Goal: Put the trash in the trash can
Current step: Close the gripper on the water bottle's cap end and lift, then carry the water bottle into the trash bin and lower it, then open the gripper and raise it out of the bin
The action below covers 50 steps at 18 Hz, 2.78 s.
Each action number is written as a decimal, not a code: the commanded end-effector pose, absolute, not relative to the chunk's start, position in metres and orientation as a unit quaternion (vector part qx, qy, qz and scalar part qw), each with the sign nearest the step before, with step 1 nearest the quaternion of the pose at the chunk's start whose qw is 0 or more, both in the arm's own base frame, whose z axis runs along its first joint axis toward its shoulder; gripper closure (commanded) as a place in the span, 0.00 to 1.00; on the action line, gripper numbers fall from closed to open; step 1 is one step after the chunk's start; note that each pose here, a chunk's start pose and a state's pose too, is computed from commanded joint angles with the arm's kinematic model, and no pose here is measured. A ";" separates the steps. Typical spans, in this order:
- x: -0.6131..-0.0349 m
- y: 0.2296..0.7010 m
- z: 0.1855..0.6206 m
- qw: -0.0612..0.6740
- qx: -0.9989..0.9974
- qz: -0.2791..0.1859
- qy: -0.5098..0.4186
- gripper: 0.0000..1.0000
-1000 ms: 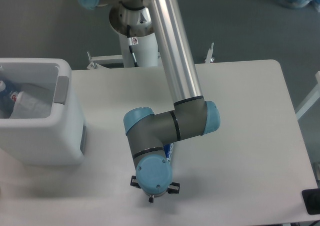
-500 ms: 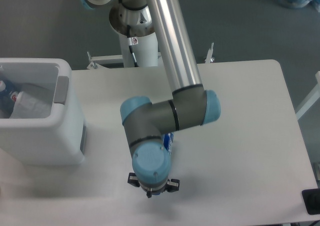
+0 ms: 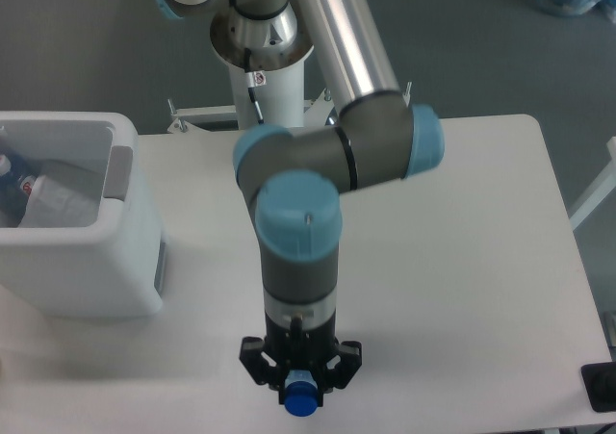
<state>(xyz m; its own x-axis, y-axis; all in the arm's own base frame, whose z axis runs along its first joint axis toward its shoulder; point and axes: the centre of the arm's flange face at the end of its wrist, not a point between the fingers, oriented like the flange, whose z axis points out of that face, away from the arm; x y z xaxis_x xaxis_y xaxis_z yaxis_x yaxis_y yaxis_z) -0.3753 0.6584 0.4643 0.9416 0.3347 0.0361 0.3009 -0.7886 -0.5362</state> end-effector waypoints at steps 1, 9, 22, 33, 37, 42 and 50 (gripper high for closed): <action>-0.370 0.656 0.482 0.294 -0.941 0.025 -0.165 0.96; -0.320 0.620 0.600 0.424 -0.894 -0.075 -0.123 0.96; -0.168 0.589 0.645 0.456 -0.873 -0.170 -0.029 0.93; -0.130 0.605 0.583 0.420 -0.884 -0.203 -0.012 0.90; -0.127 0.603 0.560 0.410 -0.890 -0.201 0.004 0.73; -0.123 0.594 0.556 0.408 -0.891 -0.199 0.010 0.01; -0.176 0.562 0.560 0.421 -0.891 -0.169 -0.024 0.00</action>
